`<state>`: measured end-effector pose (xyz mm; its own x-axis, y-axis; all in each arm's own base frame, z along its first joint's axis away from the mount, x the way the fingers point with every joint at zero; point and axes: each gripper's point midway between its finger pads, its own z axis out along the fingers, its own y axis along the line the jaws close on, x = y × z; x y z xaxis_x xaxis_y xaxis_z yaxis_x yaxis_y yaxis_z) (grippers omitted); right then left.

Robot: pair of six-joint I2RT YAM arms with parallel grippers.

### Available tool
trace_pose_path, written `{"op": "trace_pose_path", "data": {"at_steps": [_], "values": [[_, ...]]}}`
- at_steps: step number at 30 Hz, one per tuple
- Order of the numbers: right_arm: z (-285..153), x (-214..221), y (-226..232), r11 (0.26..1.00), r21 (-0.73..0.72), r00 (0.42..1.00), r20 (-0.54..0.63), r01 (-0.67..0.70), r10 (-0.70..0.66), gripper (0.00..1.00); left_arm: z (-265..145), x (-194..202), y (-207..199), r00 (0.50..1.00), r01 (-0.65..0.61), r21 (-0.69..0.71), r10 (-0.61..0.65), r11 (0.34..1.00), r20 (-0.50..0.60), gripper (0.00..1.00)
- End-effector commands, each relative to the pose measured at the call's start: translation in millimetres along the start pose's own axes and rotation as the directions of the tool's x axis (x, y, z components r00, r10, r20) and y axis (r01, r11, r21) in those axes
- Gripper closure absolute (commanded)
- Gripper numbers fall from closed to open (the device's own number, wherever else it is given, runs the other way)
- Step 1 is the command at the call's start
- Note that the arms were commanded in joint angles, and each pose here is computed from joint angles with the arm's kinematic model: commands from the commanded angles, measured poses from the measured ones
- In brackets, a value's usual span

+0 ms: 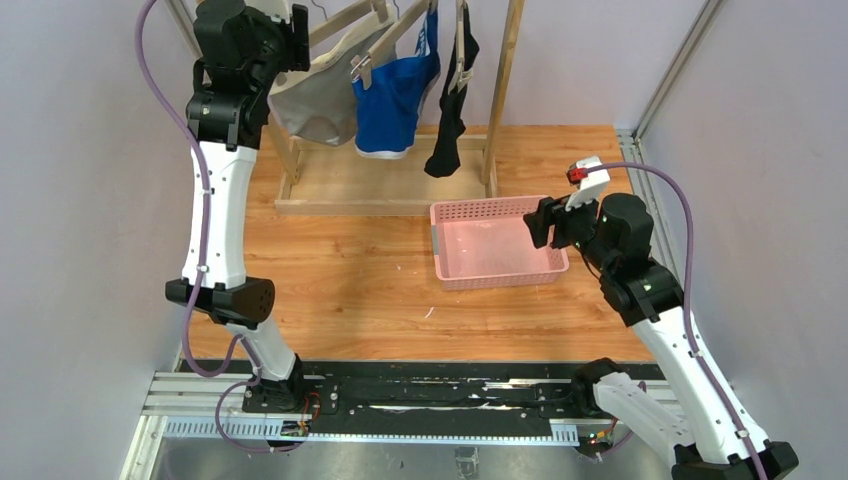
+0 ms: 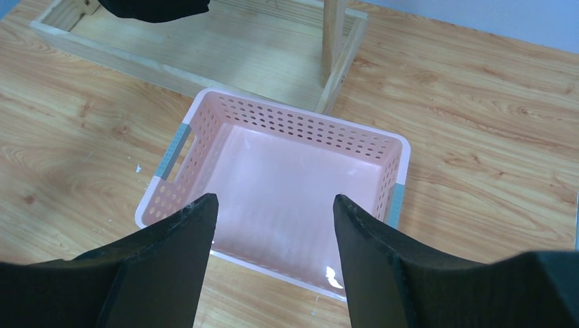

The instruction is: Remove the underwear clipped to the hanger

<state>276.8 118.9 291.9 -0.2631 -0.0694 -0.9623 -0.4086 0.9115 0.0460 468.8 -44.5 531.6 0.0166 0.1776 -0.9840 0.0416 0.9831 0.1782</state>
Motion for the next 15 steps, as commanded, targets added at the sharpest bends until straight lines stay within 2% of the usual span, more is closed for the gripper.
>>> {"op": "trace_pose_path", "data": {"at_steps": [1, 15], "values": [[-3.7, 6.0, 9.2, 0.999, -0.035, 1.000, -0.015, -0.001, 0.000, 0.36, 6.9, 1.1, 1.4, 1.000, 0.002, 0.000, -0.002, 1.000, 0.010, 0.34], [-1.0, 15.4, 13.4, 0.999, -0.053, 0.999, -0.040, 0.005, -0.008, 0.36, 28.3, 24.0, -4.2, 0.999, -0.001, 0.003, 0.001, 1.000, -0.032, 0.33]]}}
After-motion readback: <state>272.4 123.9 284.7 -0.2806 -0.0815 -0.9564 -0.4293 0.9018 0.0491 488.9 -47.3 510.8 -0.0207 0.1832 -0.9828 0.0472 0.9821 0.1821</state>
